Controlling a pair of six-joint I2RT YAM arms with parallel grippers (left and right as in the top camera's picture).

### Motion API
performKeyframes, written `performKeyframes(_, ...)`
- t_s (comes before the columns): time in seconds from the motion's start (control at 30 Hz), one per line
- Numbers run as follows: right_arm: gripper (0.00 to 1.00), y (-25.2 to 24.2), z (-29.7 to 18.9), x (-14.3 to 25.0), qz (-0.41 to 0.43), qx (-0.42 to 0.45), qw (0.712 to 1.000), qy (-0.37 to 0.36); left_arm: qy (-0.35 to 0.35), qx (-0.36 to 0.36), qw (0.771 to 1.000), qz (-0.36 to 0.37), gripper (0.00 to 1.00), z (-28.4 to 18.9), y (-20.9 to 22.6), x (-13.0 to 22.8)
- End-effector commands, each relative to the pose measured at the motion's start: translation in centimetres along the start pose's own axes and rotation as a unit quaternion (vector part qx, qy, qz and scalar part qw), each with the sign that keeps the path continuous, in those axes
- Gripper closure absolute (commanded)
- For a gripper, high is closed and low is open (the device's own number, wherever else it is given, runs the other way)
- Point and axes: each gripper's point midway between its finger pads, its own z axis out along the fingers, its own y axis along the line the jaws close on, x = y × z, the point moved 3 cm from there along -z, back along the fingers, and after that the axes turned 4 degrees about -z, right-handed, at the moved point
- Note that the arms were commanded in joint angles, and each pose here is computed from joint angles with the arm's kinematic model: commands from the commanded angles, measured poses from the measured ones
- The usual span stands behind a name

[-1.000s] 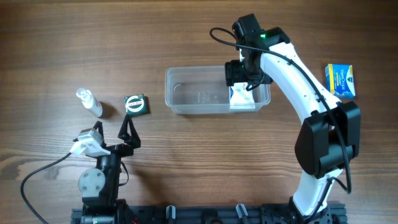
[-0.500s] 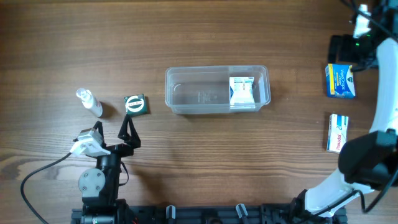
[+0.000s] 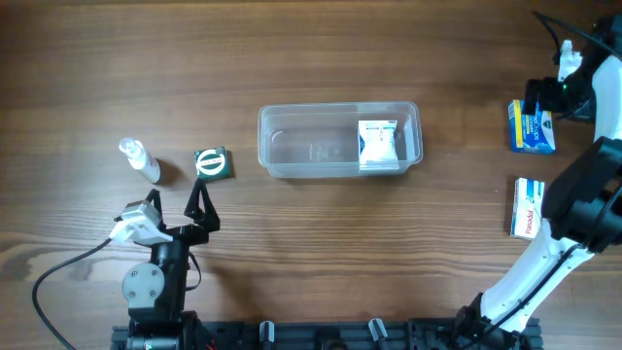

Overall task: Pack container
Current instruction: 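Grasp the blue VapoDrops box with the right gripper, then place the VapoDrops box into the right end of the container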

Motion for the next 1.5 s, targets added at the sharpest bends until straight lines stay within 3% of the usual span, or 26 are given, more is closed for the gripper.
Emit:
performKeyframes(0.0, 0.0, 0.8, 3.3, 0.3, -0.017, -0.022, 0.999, 0.025, 0.003, 0.002, 1.0, -0.002, 0.0, 0.0, 0.0, 0.2)
performKeyframes(0.43, 0.01, 2.0, 8.0, 0.9, -0.021, -0.056, 0.997, 0.054, 0.002, 0.002, 1.0, -0.002, 0.0, 0.0, 0.0, 0.2)
performKeyframes(0.53, 0.08, 1.8, 7.9, 1.1, 0.002, -0.05, 0.997, 0.062, 0.003, 0.002, 1.0, -0.002, 0.0, 0.0, 0.0, 0.2)
performKeyframes(0.63, 0.16, 1.7, 7.0, 0.7, 0.015, -0.049, 0.997, 0.057, 0.003, 0.002, 1.0, -0.002, 0.0, 0.0, 0.0, 0.2)
performKeyframes(0.9, 0.2, 2.0, 0.1, -1.1, 0.032, -0.069, 0.997, -0.007, 0.003, 0.002, 1.0, -0.002, 0.0, 0.0, 0.0, 0.2)
performKeyframes(1.1, 0.2, 11.1, -13.7, 0.0, -0.031, -0.192, 0.976, -0.093, 0.003, 0.002, 1.0, -0.002, 0.0, 0.0, 0.0, 0.2)
performKeyframes(1.2, 0.2, 17.9, -18.9, 2.7, -0.06, -0.216, 0.971, -0.085, 0.003, 0.002, 1.0, -0.002, 0.0, 0.0, 0.0, 0.2)
performKeyframes(1.27, 0.19, 21.9, -18.6, 4.6, -0.075, -0.186, 0.979, -0.037, 0.002, 0.002, 1.0, -0.002, 0.0, 0.0, 0.0, 0.2)
performKeyframes(1.47, 0.18, 30.6, -15.3, 7.7, -0.097, -0.147, 0.984, 0.001, 0.003, 0.002, 1.0, -0.002, 0.0, 0.0, 0.0, 0.2)
